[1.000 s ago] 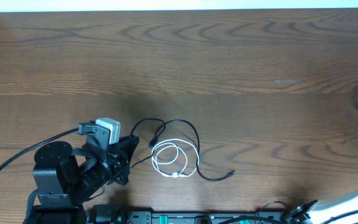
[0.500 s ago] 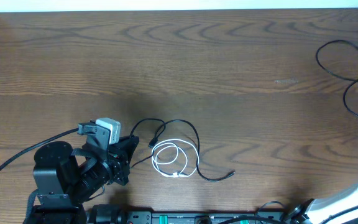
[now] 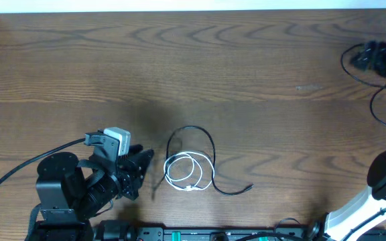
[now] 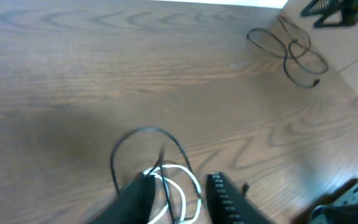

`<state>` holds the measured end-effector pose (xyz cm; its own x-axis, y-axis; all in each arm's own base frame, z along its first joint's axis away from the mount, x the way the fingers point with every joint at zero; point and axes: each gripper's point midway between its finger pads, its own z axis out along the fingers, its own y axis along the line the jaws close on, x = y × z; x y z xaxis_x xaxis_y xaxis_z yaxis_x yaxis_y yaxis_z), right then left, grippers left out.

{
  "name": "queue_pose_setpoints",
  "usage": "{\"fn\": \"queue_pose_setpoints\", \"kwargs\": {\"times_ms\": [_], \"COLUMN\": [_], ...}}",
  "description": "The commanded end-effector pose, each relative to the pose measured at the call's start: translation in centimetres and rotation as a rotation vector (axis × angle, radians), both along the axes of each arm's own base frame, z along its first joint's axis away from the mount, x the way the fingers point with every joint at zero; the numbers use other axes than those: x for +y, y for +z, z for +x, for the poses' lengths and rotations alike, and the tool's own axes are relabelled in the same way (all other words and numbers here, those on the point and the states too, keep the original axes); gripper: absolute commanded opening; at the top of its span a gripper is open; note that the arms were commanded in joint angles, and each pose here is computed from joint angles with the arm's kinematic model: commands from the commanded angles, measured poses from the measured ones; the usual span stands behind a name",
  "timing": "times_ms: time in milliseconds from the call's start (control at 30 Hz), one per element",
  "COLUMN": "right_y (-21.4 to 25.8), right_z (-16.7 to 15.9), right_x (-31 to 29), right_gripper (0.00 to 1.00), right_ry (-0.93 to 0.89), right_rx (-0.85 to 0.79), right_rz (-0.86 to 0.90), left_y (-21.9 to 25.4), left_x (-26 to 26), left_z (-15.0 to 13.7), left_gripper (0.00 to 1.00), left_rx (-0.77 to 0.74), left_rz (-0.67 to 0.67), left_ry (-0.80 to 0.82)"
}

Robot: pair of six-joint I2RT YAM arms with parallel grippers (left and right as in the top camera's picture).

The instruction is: Untangle cables

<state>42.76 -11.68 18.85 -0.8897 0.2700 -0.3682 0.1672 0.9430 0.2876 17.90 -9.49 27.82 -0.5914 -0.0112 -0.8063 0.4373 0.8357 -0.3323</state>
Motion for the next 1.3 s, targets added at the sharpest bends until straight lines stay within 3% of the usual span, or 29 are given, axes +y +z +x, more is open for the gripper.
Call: {"fn": "queue_pose_setpoints", "kwargs": {"times_ms": [0, 200, 400, 500, 667, 833, 1267], "right_y": [-3.6, -7.6, -8.3, -8.3, -8.3, -8.7, -11.7], "right_z": [-1.0, -3.7, -6.8, -8.7, -11.2, -13.4, -20.4], "right_x": [2.6, 9.5, 16.4, 20.3, 26.2, 30.3, 39.1], "right_gripper": [0.86, 0.87, 0.94, 0.99, 0.99, 0.99, 0.99], "right_ry": [0.153, 0.297, 0.473, 0.588, 0.772, 0.933, 1.260], "right_rx": [0.074, 0.190, 0.315, 0.369, 0.400, 0.399, 0.353], "right_rz": [-0.023, 0.099, 0.126, 0.119, 0.084, -0.016, -0.096], "left_y": [0.0, 0.0, 0.1, 0.0, -0.3, -0.9, -2.2], "left_x": [0.0, 0.0, 0.2, 2.4, 5.4, 7.6, 7.5], "left_z": [-0.3, -0.3, 0.0, 1.3, 2.3, 2.3, 1.4], "left_gripper": [0.40, 0.45, 0.52, 0.51, 0.52, 0.58, 0.61], "left_rx": [0.009, 0.009, 0.001, 0.014, 0.040, 0.082, 0.146], "left_rz": [-0.001, -0.001, 0.003, 0.022, 0.030, 0.030, 0.044], "left_ry": [-0.003, -0.003, 0.014, 0.174, 0.394, 0.549, 0.550]}}
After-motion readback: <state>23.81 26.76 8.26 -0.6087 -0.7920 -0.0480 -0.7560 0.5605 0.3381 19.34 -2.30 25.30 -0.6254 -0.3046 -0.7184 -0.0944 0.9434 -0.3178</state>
